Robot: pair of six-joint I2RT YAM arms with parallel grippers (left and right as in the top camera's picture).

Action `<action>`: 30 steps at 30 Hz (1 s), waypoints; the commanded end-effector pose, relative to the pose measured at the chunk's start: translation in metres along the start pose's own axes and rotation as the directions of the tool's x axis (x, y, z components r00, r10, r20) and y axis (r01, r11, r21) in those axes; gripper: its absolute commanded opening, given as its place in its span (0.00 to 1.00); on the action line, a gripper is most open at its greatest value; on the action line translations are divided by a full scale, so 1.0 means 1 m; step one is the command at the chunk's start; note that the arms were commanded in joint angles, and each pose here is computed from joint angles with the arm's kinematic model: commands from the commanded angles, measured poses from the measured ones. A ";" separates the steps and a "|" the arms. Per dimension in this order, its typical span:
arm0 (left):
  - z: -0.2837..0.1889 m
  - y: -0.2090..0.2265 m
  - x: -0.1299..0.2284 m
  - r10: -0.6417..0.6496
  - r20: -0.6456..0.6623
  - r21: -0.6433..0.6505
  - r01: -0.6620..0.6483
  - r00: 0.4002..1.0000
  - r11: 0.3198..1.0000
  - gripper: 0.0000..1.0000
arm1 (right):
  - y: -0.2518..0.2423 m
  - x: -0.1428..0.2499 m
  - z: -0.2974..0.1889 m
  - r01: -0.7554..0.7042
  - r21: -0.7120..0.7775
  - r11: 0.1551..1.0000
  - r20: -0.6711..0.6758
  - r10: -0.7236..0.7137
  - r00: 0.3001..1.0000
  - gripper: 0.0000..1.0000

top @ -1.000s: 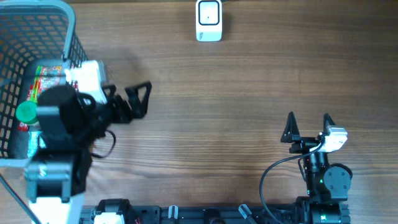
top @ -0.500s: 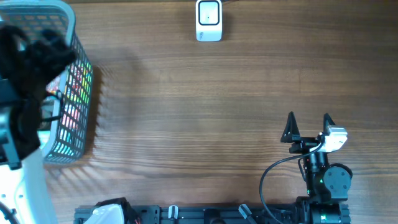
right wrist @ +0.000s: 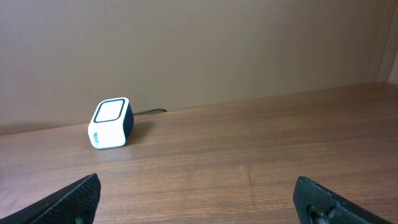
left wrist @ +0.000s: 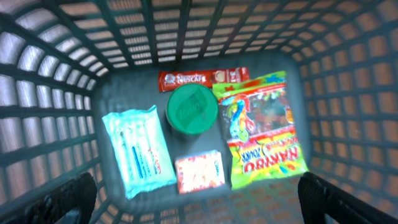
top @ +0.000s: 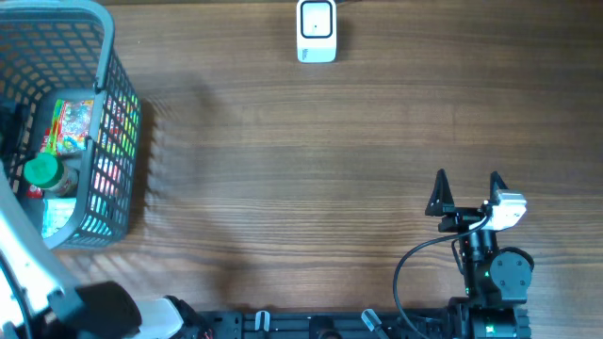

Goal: Scan the item barcode
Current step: 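Reach the left gripper into the basket and grasp the green-lidded jar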

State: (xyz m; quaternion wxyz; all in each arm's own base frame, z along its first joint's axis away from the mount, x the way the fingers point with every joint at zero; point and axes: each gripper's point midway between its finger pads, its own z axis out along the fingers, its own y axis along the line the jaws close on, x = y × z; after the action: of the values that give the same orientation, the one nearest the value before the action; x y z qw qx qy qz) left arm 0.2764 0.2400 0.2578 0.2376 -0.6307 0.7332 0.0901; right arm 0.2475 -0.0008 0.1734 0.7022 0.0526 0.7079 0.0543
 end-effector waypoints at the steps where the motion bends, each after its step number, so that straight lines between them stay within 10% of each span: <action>1: 0.042 0.005 0.010 -0.011 -0.044 -0.076 0.007 0.999 0.997 1.00 | -0.002 0.000 0.000 0.018 0.012 1.000 0.003 -0.018 1.000 1.00; 30: 0.191 0.012 0.050 0.037 -0.175 -0.220 -0.076 0.984 0.973 1.00 | -0.002 0.000 0.000 0.018 0.012 1.000 0.003 -0.018 1.000 1.00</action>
State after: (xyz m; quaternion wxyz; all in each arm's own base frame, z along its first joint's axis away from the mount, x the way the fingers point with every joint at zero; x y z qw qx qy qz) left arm 0.3124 0.2735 0.0772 0.1076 -0.6370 0.7548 0.1135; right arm 0.2475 -0.0008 0.1734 0.7022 0.0526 0.7079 0.0543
